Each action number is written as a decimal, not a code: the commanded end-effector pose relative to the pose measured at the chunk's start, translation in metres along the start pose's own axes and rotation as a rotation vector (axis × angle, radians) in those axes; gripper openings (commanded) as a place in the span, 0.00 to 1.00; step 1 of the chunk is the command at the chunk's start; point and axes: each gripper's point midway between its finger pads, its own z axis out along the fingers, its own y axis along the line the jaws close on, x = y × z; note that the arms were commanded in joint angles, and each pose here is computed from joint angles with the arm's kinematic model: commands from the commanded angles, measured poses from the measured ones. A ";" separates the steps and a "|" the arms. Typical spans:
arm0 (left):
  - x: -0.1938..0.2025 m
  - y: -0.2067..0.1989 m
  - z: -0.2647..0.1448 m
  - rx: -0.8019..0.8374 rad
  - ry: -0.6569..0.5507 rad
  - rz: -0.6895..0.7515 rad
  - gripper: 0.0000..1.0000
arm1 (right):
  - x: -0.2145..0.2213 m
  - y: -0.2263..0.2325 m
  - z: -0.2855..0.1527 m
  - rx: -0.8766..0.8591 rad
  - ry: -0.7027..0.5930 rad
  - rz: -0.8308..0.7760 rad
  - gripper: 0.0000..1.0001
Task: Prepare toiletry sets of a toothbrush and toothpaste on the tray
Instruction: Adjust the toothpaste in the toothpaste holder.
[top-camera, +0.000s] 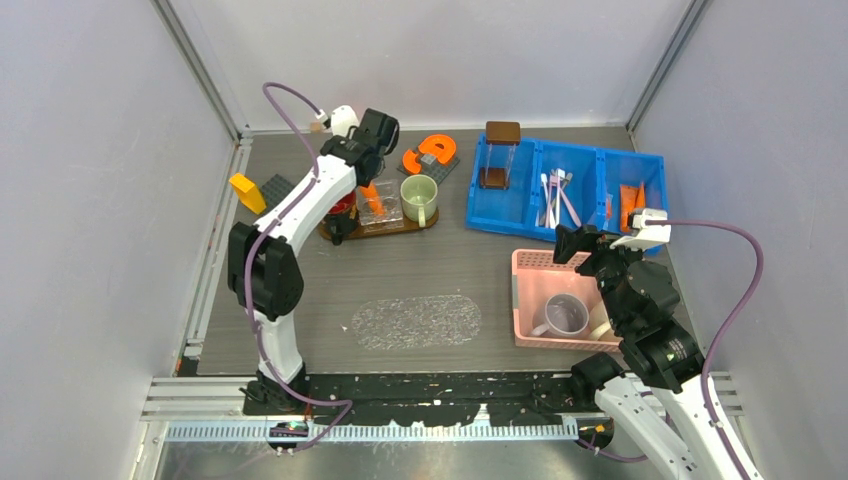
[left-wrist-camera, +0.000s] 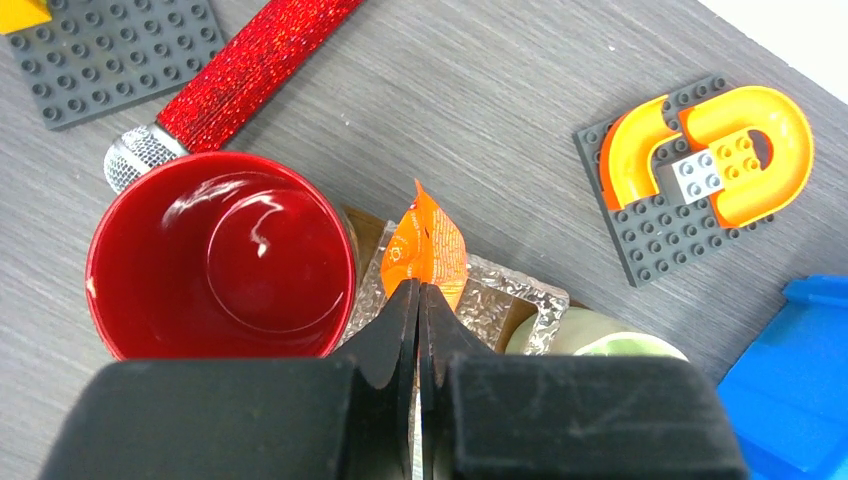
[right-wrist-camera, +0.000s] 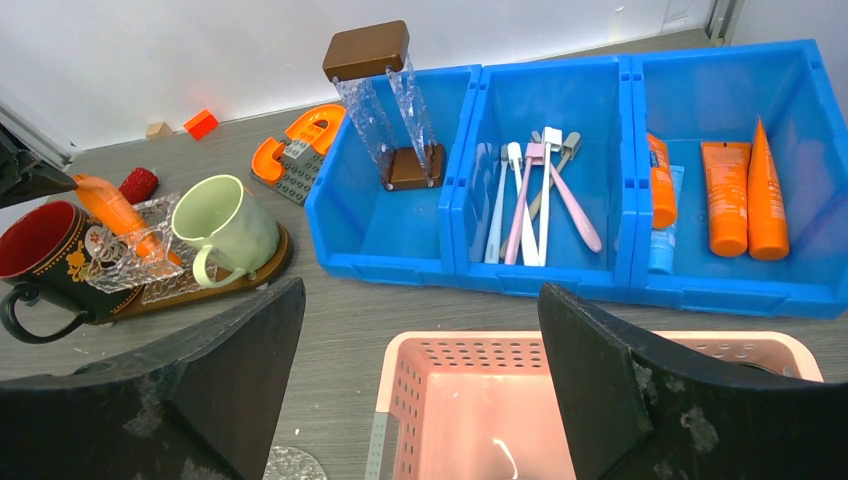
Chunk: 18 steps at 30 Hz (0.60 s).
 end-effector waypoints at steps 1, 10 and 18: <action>-0.041 -0.015 -0.017 0.117 -0.139 -0.038 0.00 | -0.015 0.002 -0.002 -0.006 -0.050 0.014 0.93; -0.037 -0.018 -0.020 0.225 -0.249 0.018 0.00 | -0.014 0.003 0.000 -0.005 -0.044 0.009 0.93; -0.038 -0.020 -0.029 0.285 -0.304 0.060 0.00 | -0.012 0.002 0.001 -0.002 -0.038 0.004 0.93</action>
